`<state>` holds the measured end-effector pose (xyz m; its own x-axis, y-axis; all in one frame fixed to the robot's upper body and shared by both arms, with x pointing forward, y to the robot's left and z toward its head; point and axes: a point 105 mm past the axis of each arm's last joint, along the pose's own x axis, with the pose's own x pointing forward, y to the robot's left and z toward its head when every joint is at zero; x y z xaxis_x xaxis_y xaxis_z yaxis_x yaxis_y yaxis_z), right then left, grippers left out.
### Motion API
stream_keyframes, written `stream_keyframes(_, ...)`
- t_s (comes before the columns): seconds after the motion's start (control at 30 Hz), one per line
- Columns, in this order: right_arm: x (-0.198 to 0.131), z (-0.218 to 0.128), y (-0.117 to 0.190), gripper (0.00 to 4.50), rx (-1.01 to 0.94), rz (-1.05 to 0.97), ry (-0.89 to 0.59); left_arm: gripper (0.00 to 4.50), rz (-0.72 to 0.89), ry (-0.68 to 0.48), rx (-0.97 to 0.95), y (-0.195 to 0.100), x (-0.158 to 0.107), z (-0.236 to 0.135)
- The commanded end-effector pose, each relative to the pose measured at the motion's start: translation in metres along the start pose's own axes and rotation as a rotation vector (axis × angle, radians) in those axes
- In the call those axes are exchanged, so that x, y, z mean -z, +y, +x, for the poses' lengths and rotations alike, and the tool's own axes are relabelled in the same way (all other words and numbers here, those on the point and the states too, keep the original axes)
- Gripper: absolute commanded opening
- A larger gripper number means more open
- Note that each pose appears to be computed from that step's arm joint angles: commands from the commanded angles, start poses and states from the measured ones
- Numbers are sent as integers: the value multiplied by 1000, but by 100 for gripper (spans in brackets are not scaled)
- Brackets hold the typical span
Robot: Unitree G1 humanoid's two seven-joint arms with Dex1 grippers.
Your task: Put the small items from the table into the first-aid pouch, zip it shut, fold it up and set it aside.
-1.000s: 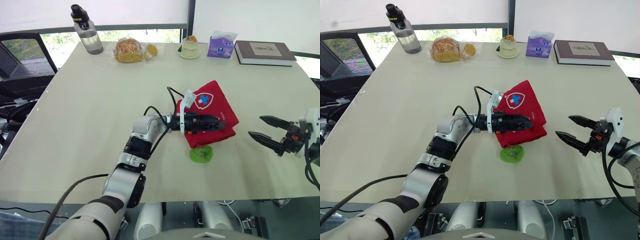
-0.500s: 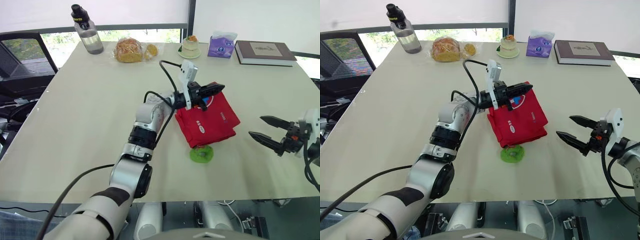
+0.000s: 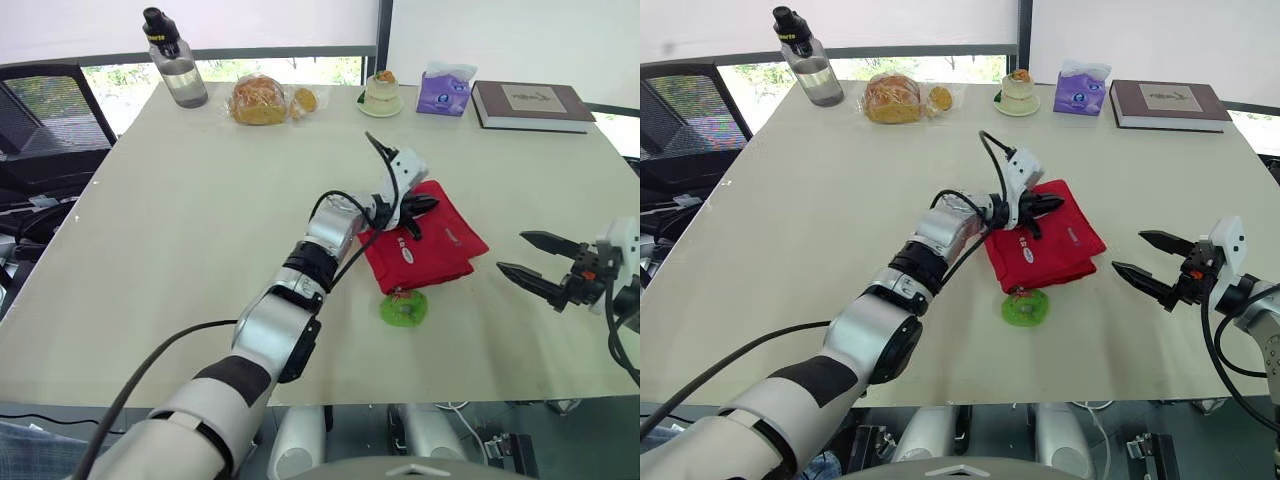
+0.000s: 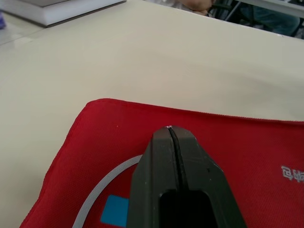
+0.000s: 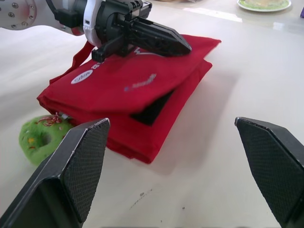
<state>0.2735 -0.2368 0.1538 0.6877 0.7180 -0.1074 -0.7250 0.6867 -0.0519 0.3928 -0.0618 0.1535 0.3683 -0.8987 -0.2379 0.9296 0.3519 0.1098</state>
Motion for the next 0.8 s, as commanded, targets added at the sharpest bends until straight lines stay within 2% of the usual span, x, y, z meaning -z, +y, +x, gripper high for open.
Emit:
stream_keyframes(0.03,-10,-4,3,450,-4,-34,-27,3,54,99,157,-33,20,15)
stream_keyframes(0.23,-7,-12,4,450,-4,-19,-14,3,148,192,299,-58,35,17)
stream_keyframes(0.5,1,-17,7,450,-11,-9,19,3,169,243,383,-80,47,20)
stream_keyframes(0.6,2,-19,6,450,-7,-10,22,3,183,281,477,-98,57,16)
stream_keyframes(0.8,3,-20,3,450,0,-11,23,3,203,326,561,-112,68,5)
